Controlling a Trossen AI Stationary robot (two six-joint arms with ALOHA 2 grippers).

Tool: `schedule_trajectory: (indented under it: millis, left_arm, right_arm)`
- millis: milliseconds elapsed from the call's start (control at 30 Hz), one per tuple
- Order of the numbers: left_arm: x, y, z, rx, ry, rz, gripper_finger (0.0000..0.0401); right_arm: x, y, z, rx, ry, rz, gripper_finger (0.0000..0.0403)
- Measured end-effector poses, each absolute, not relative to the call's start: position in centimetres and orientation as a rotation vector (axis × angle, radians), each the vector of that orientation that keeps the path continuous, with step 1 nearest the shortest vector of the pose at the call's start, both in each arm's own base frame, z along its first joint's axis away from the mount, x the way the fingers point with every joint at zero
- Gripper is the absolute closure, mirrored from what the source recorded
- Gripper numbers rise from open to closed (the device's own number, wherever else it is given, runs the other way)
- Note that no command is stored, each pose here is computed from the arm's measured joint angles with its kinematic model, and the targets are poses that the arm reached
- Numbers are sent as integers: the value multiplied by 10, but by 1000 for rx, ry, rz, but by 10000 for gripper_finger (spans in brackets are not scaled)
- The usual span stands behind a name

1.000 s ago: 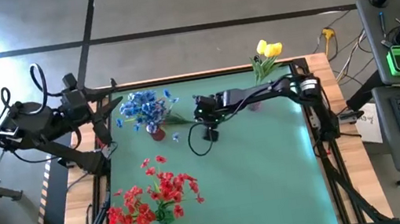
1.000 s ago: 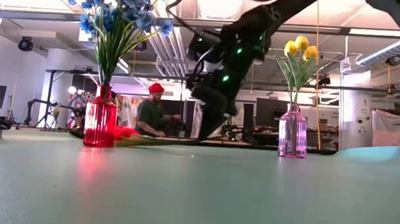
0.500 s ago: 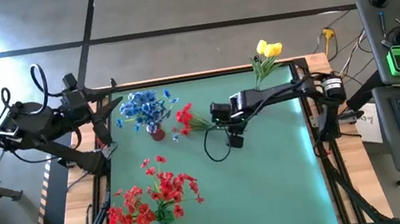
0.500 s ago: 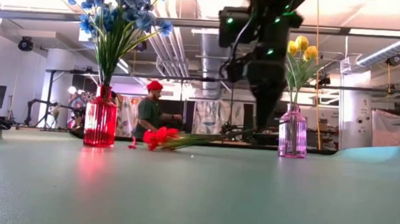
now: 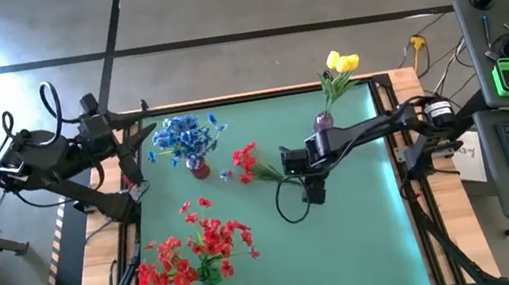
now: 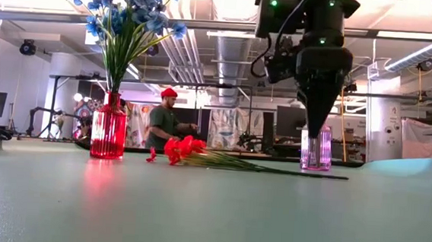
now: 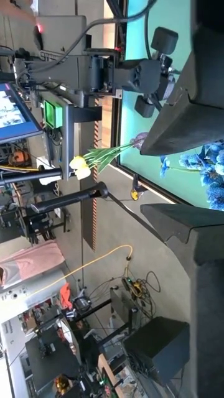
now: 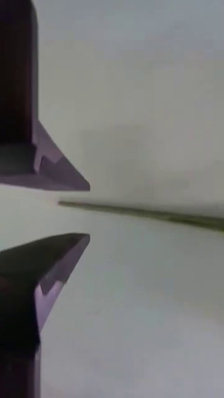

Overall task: Sort flowers into vase by color
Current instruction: Put the red flower into the green vase

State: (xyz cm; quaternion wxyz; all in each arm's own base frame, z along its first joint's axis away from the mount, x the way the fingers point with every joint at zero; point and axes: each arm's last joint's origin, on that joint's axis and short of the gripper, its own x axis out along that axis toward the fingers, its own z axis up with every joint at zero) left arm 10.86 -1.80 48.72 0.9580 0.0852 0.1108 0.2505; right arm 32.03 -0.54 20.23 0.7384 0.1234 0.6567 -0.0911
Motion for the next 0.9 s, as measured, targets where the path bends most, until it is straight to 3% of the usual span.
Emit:
schedule_trajectory:
  millis: [267,433,900]
  left_arm:
    - [114,-20,486,180,236,508,278]
    - [118,-22,485,155,237,509,278]
    - [124,-24,483,146,246,504,278]
  right_arm:
    - [352,-8,190,174,1057,-87,204]
    - [358,-20,164,157,862,-193,181]
    - [362,-26,112,166,947,-322,148]
